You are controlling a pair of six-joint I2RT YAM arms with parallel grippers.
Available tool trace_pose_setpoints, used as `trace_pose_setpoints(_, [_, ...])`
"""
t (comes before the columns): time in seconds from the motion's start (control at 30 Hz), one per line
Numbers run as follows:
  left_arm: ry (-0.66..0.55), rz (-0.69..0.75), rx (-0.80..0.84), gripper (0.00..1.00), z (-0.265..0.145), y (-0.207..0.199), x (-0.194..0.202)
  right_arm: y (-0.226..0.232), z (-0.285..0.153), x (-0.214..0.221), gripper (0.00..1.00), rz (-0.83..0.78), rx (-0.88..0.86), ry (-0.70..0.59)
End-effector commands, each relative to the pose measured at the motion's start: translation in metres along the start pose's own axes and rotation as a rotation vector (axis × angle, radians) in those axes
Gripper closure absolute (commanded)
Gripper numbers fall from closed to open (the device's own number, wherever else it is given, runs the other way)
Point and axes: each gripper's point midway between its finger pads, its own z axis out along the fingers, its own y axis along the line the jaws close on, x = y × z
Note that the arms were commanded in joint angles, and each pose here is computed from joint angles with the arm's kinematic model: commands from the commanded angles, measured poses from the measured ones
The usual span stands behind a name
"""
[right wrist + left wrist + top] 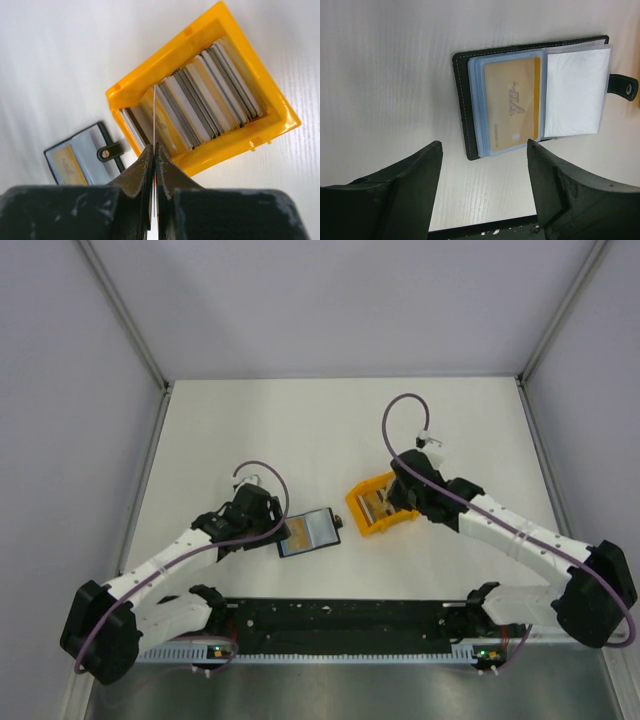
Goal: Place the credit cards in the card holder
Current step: Turn over the card slot in the card holder.
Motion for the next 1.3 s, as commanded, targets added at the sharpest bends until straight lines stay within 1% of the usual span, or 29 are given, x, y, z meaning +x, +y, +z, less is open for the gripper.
trace_pose_setpoints(0.0, [-0.023,-0.008,0.002,0.27,-0.004,-0.002,-0.006,0.002,-0.016,-0.04,1.0,0.069,0.161,-0.186])
trace_pose_setpoints(0.07, [-0.018,-0.006,0.001,0.28,-0.003,-0.002,-0.005,-0.007,-0.014,-0.04,1.0,0.094,0.271,-0.175])
trace_pose_setpoints(0.13, [-0.016,-0.008,0.001,0.28,-0.004,-0.003,-0.005,-0.007,-0.014,-0.04,1.0,0.089,0.328,-0.157])
trace_pose_setpoints(0.2, [-0.017,-0.013,0.002,0.28,-0.004,-0.003,-0.005,-0.002,-0.009,-0.034,1.0,0.072,0.328,-0.116])
trace_pose_setpoints(0.27, [-0.019,-0.016,0.002,0.28,-0.005,-0.003,-0.006,0.002,-0.007,-0.027,1.0,0.095,0.318,-0.091])
trace_pose_setpoints(0.33, [-0.02,-0.017,0.0,0.28,-0.005,-0.002,-0.006,0.007,-0.009,-0.023,1.0,0.104,0.298,-0.082])
trace_pose_setpoints(0.4, [-0.026,-0.023,-0.004,0.28,-0.006,-0.001,-0.007,0.012,-0.011,-0.023,1.0,0.08,0.274,-0.079])
trace_pose_setpoints(0.43, [-0.025,-0.021,-0.008,0.28,-0.006,0.0,-0.006,0.018,-0.013,-0.025,1.0,0.063,0.255,-0.087])
trace_pose_setpoints(0.47, [-0.028,-0.022,-0.01,0.28,-0.006,0.001,-0.006,0.025,-0.013,-0.023,1.0,-0.002,0.214,-0.071])
trace_pose_setpoints(0.6, [-0.027,-0.022,-0.018,0.29,-0.005,0.001,-0.007,0.06,-0.011,-0.018,1.0,-0.122,0.028,-0.037])
trace_pose_setpoints(0.63, [-0.032,-0.023,-0.025,0.29,-0.005,0.001,-0.008,0.067,-0.01,-0.013,1.0,-0.127,-0.013,-0.023])
trace_pose_setpoints(0.77, [-0.055,-0.042,-0.057,0.29,-0.01,0.007,-0.012,0.104,-0.011,0.013,1.0,-0.195,-0.276,0.063])
trace_pose_setpoints(0.83, [-0.062,-0.053,-0.069,0.28,-0.011,0.011,-0.011,0.117,-0.015,0.025,1.0,-0.215,-0.368,0.093])
trace_pose_setpoints(1.0, [-0.063,-0.064,-0.092,0.28,-0.011,0.017,-0.008,0.135,-0.02,0.047,1.0,-0.307,-0.44,0.123])
trace_pose_setpoints(1.27, [-0.07,-0.073,-0.099,0.27,-0.012,0.022,-0.006,0.147,-0.015,0.087,1.0,-0.338,-0.486,0.249])
